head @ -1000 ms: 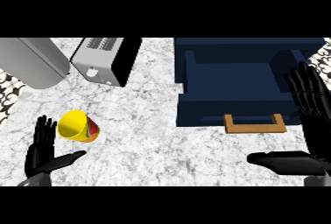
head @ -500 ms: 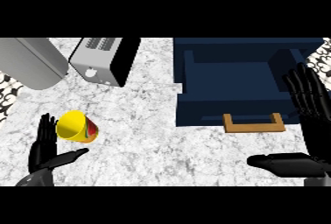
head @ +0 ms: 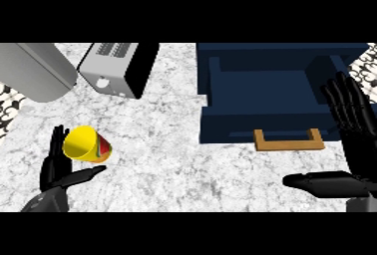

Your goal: Pick up the cup, place it into the drawer and close the drawer

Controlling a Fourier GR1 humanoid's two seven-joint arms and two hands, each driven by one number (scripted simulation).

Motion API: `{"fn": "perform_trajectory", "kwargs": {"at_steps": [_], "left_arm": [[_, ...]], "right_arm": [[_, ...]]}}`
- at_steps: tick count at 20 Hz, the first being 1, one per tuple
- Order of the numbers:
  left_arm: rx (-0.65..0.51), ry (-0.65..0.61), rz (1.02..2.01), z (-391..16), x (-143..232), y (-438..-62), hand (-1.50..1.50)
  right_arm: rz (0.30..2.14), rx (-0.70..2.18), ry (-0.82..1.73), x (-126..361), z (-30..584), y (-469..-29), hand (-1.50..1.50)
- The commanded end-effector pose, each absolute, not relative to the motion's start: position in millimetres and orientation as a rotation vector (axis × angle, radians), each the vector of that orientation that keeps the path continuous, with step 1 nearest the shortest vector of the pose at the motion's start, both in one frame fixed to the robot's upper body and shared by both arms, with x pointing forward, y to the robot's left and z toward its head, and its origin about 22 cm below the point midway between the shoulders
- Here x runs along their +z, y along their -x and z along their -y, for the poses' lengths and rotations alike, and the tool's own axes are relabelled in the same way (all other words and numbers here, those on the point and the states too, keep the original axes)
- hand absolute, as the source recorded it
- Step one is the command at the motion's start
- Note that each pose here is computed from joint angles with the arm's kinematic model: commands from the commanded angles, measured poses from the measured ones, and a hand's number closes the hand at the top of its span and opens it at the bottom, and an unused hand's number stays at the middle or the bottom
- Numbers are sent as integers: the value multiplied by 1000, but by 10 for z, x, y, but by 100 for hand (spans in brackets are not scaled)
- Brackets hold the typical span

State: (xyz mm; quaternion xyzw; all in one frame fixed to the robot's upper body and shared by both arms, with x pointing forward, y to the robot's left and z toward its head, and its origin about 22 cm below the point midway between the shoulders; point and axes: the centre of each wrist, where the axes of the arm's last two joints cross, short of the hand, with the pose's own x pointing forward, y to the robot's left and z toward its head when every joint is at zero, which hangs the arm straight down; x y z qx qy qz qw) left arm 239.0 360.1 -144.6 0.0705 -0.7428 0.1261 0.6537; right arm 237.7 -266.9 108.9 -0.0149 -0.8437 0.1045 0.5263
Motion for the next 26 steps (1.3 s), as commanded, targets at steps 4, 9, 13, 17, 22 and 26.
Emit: {"fn": "perform_trajectory", "kwargs": {"at_steps": [4, 9, 13, 17, 22, 26], "left_arm": [[316, 16, 1809, -3558, -1405, -2477, -150], [349, 108, 1817, -3331, -1487, -2490, 150], [340, 227, 1827, -3456, -1354, -2608, 150], [393, 302, 1845, -3301, -1278, -2797, 150], [364, 276, 1926, -3172, -1297, -2810, 150], [398, 209, 1936, -3102, -1394, -2716, 150]], "right_arm": [[2027, 261, 54, 1174, 2612, -2328, -150], [2011, 251, 13, 1092, 2648, -2449, -150], [1998, 255, 28, 1199, 2681, -2451, -150], [2023, 249, 34, 1105, 2626, -2390, -150], [2014, 267, 55, 1098, 2747, -2487, -150], [2021, 254, 43, 1174, 2815, -2517, -150]]}}
